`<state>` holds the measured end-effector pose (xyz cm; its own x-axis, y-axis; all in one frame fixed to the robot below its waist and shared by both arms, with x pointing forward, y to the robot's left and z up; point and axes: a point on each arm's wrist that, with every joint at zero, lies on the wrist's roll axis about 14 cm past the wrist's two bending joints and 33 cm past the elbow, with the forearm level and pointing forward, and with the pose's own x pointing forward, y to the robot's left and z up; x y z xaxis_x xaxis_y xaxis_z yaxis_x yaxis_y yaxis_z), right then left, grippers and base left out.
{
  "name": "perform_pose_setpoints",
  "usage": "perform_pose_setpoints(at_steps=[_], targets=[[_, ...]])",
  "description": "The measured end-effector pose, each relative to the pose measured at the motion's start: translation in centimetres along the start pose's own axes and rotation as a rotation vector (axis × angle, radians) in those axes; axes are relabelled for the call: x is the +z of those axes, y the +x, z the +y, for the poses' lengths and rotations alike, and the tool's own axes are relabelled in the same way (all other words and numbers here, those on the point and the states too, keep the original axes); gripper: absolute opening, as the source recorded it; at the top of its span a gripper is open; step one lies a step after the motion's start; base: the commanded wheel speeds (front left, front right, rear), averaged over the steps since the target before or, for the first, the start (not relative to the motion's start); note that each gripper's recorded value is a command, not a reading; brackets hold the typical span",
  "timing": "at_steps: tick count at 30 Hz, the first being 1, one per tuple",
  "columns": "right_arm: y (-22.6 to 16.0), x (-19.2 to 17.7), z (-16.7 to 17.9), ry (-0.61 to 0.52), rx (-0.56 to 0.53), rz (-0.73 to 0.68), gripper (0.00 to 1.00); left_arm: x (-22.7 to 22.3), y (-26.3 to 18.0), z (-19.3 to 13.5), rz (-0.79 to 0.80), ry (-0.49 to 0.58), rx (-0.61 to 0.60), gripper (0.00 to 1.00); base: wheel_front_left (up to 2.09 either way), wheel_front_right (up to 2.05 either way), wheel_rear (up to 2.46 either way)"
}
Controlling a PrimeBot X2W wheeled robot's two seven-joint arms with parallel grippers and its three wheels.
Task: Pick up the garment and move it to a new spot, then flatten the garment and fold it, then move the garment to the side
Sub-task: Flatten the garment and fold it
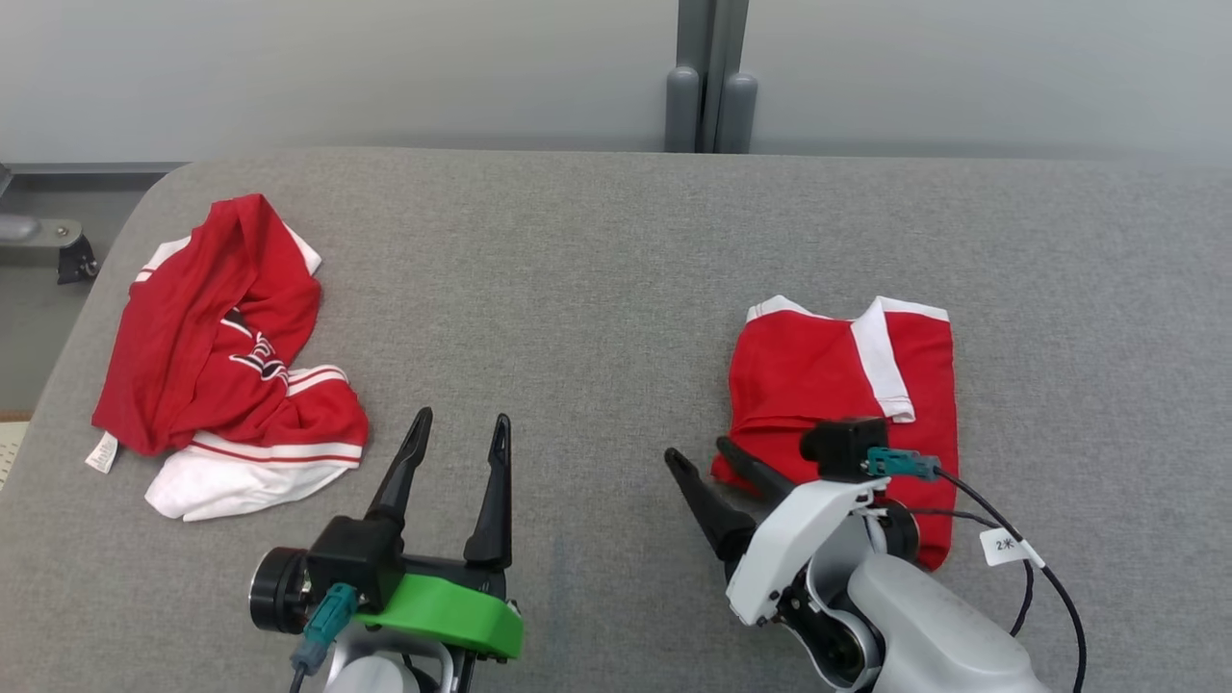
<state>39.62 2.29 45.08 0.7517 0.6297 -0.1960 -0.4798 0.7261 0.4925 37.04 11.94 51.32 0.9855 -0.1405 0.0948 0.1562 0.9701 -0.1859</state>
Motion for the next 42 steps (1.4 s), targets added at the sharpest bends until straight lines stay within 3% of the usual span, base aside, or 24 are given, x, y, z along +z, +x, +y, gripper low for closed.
perform_pose_setpoints(at_steps=[4, 7, 13, 18, 20, 27, 39, 40, 41, 42], targets=[[-0.3, 1.9, 1.7, 0.002, 0.058, -0.056, 1.0, 0.3, 0.4, -0.2, -0.01, -0.001, -0.007, 1.0, 0.0, 0.0, 0.0], [-1.3, 4.4, 1.0, -0.03, 0.054, -0.151, 1.0, 0.9, 0.8, -0.4, -0.029, -0.003, -0.015, 1.0, 0.0, 0.0, 0.0], [-4.6, 10.0, -3.7, -0.235, -0.07, -0.325, 1.0, 2.7, 1.9, -1.1, -0.089, -0.015, -0.038, 1.0, 0.0, 0.0, 0.0], [-9.1, 14.3, -7.3, -0.4, -0.237, -0.467, 1.0, 3.3, 2.6, -2.2, -0.11, -0.023, -0.07, 1.0, 0.0, 0.0, 0.0], [-10.7, 15.1, -7.9, -0.405, -0.296, -0.524, 1.0, 3.2, 2.8, -2.4, -0.11, -0.021, -0.075, 1.0, 0.0, 0.0, 0.0], [-14.0, 13.6, -9.4, -0.387, -0.436, -0.56, 1.0, 1.0, 2.1, -2.0, -0.045, -0.007, -0.062, 1.0, 0.0, 0.0, 0.0], [-13.4, 12.5, -10.4, -0.364, -0.47, -0.536, 1.0, -0.4, 2.1, -2.0, -0.004, -0.001, -0.069, 1.0, 0.0, 0.0, 0.0], [-13.1, 12.3, -10.5, -0.364, -0.466, -0.524, 0.61, -0.4, 2.1, -2.0, -0.004, -0.002, -0.07, 1.0, 0.0, 0.0, 0.0], [-12.7, 12.0, -10.7, -0.359, -0.465, -0.512, 0.0, -0.5, 2.2, -2.0, -0.002, -0.002, -0.072, 1.0, 0.0, 0.0, 0.0], [-12.3, 11.8, -10.9, -0.352, -0.464, -0.501, 0.0, -0.6, 2.1, -2.0, 0.003, -0.003, -0.072, 1.0, 0.0, 0.0, 0.0]])
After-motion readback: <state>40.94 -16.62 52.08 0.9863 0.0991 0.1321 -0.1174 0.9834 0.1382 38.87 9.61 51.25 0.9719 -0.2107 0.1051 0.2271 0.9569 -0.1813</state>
